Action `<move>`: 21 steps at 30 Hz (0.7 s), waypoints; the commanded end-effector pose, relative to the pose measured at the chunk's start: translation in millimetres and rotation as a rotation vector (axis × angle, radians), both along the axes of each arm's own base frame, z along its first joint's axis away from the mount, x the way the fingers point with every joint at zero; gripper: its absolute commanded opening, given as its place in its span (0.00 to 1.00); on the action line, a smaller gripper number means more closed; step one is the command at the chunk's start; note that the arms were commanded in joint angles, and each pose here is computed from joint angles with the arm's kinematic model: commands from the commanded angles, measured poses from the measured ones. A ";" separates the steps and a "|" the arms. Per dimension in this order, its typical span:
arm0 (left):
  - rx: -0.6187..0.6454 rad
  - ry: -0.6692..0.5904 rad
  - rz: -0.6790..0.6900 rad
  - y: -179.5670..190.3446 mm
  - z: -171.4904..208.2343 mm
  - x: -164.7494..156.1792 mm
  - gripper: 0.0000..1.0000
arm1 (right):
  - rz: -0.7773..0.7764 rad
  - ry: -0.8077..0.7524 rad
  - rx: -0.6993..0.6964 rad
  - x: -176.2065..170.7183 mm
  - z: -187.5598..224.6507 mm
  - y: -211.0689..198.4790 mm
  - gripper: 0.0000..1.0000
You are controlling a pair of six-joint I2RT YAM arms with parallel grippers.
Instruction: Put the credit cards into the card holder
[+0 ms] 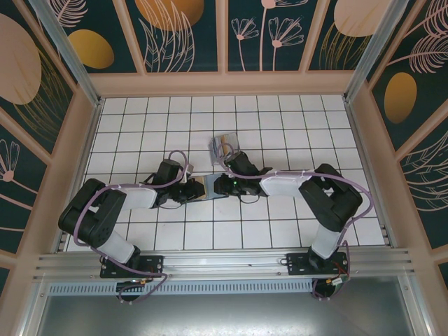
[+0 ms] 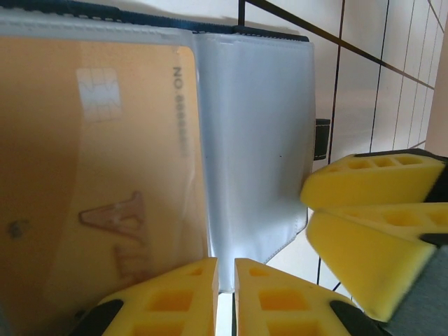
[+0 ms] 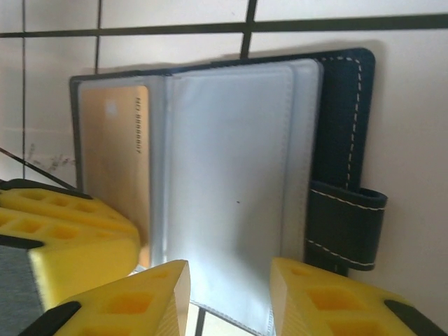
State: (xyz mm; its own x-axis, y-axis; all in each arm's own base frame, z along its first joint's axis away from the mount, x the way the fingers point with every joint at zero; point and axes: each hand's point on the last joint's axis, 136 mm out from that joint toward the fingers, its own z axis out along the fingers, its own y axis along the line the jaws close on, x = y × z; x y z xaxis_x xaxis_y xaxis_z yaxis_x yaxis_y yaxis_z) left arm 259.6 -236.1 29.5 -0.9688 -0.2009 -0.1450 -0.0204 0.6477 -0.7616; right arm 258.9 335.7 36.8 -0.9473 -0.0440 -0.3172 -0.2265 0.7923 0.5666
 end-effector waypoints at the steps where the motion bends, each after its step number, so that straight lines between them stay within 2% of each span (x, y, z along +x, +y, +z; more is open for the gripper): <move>1: 0.001 0.018 0.001 -0.2 -5.2 -5.2 0.16 | 0.008 -0.006 -0.031 -1.0 -5.8 -2.7 0.36; 14: 0.000 0.018 0.003 -0.7 -4.4 -3.9 0.15 | -0.005 -0.012 -0.043 -2.0 -4.9 -7.2 0.39; 21: -0.008 0.018 0.004 -2.2 -3.3 -2.6 0.15 | 0.030 0.023 0.009 -8.2 -7.9 9.4 0.37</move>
